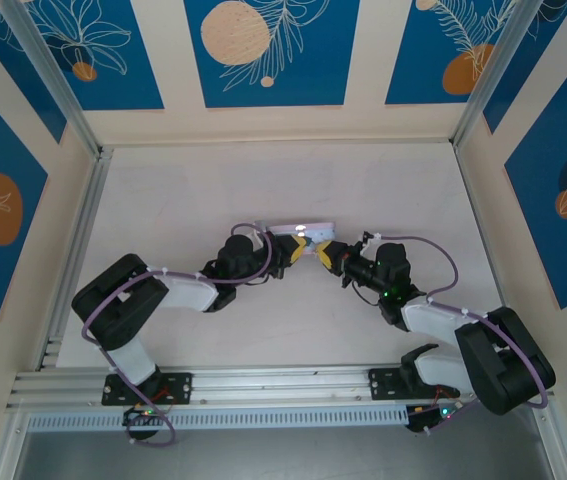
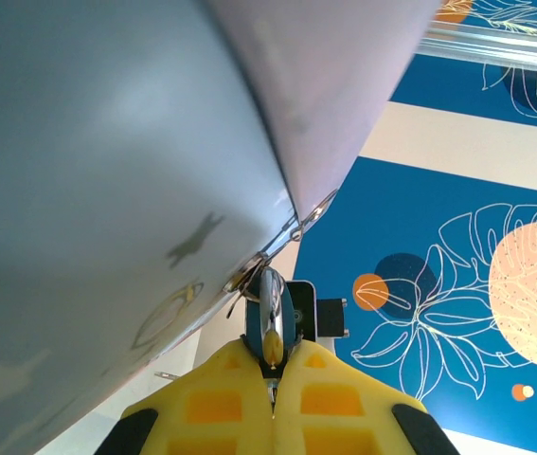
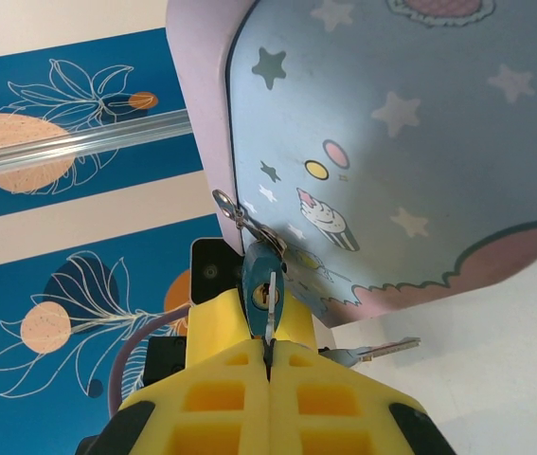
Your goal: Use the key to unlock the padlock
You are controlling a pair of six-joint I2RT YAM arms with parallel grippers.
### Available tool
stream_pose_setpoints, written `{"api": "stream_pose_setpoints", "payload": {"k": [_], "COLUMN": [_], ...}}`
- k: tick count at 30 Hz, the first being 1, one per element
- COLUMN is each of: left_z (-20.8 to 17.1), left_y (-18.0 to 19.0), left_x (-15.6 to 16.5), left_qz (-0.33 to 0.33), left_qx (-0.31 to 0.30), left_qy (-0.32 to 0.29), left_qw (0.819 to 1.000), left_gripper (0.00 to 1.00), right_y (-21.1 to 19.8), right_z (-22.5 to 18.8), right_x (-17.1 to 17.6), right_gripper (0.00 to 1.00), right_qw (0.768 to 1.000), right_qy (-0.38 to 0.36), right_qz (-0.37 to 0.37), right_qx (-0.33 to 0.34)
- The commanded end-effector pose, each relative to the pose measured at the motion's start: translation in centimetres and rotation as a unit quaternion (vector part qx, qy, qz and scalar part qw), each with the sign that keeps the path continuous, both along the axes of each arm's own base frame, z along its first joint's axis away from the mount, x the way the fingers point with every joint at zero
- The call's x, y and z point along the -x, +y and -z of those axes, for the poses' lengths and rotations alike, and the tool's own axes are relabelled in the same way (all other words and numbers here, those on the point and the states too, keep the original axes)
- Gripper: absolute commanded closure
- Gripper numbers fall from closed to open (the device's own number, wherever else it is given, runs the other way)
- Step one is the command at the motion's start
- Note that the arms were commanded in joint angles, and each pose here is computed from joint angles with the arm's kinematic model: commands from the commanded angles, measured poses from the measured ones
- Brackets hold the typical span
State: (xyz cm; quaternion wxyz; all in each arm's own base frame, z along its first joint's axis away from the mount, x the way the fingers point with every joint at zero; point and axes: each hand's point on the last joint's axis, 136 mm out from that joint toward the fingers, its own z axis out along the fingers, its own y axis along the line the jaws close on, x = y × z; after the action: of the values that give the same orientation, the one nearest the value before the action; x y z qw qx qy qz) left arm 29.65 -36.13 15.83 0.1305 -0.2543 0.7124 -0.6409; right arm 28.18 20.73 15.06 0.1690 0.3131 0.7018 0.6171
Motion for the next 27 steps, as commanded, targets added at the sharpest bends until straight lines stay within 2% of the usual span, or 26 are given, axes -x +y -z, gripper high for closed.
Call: {"api": "stream_pose_setpoints", "payload": {"k": [1, 27], "left_z": [-1.8, -1.4], "left_y": [-0.6, -0.6], "left_x": [0.8, 0.9], "left_qz": [0.013, 0.016], "left_qx": [0.027, 0.023], "left_qy": [-0.019, -0.017], "left_qw": [0.999, 0.999], "left_gripper": [1.00, 1.00], "right_y": [0.0, -0.5], "right_z": [-1.1, -0.1], "right_x": [0.0, -0.4], "right_gripper": [1.00, 1.00], "right_qw": [1.000, 1.000], "right_qy": [-0.016, -0.007], "right_qz": [0.006, -0.006], "right_qx": [-0.007, -0.006]}}
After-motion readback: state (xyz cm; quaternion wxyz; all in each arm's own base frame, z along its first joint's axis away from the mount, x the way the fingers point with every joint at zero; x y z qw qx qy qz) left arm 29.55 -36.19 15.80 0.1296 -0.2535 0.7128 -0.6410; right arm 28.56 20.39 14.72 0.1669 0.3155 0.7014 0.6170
